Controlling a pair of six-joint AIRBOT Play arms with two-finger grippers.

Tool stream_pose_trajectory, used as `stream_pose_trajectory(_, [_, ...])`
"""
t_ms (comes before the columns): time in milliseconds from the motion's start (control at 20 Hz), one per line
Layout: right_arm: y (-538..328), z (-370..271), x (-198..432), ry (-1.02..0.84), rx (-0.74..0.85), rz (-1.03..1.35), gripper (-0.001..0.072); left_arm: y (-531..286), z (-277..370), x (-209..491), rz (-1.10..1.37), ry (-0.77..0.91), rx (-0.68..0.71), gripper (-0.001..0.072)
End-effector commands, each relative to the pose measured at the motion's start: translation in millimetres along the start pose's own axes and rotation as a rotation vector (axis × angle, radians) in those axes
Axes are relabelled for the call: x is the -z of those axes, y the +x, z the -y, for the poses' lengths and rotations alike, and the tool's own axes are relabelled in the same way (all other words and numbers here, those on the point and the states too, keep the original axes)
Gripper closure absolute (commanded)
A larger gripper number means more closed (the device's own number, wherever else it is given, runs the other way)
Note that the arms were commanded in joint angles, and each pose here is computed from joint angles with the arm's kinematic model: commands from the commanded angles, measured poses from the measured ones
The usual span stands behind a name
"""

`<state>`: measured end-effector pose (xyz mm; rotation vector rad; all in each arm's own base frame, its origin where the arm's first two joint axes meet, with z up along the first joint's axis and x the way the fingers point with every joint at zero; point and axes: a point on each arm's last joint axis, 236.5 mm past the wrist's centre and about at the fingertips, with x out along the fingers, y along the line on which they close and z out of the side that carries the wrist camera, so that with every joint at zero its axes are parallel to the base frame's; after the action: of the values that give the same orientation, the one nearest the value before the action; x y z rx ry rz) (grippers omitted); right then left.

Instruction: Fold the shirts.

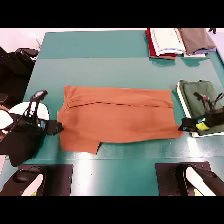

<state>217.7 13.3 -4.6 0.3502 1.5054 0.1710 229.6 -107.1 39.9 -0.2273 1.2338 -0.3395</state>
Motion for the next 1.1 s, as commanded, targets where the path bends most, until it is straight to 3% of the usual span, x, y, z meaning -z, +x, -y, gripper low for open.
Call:
stream_pose_trajectory(0, [-13, -10, -54, -0.065, 0.012, 0.066, 0.0694, -5, -8, -65, 0.123, 0.06, -0.057, 0.0687])
stream_pose_trajectory(300, [-6, -26, -155, -0.103, 0.013, 0.106, 0.0694, 25, -26, -194, 0.214, 0.086, -0.133, 0.0687])
stream_pose_trajectory(550, [5, -24, -213, -0.097, 0.005, 0.133, 0.0693, 66, -38, -245, 0.224, 0.077, -0.14, 0.0686])
stream_pose_trajectory(600, [6, -24, -222, -0.097, 0.002, 0.144, 0.0658, 72, -40, -247, 0.226, 0.074, -0.141, 0.0685])
stream_pose_trajectory(650, [6, -27, -231, -0.094, -0.018, 0.16, 0.0389, 73, -41, -250, 0.233, 0.075, -0.142, 0.0682])
stream_pose_trajectory(700, [3, -29, -239, -0.08, -0.049, 0.175, 0.0225, 72, -40, -253, 0.245, 0.075, -0.141, 0.049])
stream_pose_trajectory(750, [-1, -32, -244, -0.063, -0.091, 0.19, 0.0222, 69, -39, -255, 0.25, 0.067, -0.139, 0.0229])
stream_pose_trajectory(800, [-6, -34, -246, -0.06, -0.124, 0.2, 0.0222, 64, -37, -256, 0.247, 0.06, -0.137, 0.0158])
stream_pose_trajectory(950, [-5, -15, -221, -0.025, -0.16, 0.161, 0.0222, 55, -31, -245, 0.188, 0.069, -0.132, 0.0161])
stream_pose_trajectory(1000, [0, -5, -209, -0.003, -0.163, 0.139, 0.0216, 56, -31, -239, 0.164, 0.068, -0.132, 0.0309])
stream_pose_trajectory(1050, [7, 6, -196, 0.028, -0.167, 0.115, 0.0181, 57, -31, -234, 0.144, 0.066, -0.131, 0.0557])
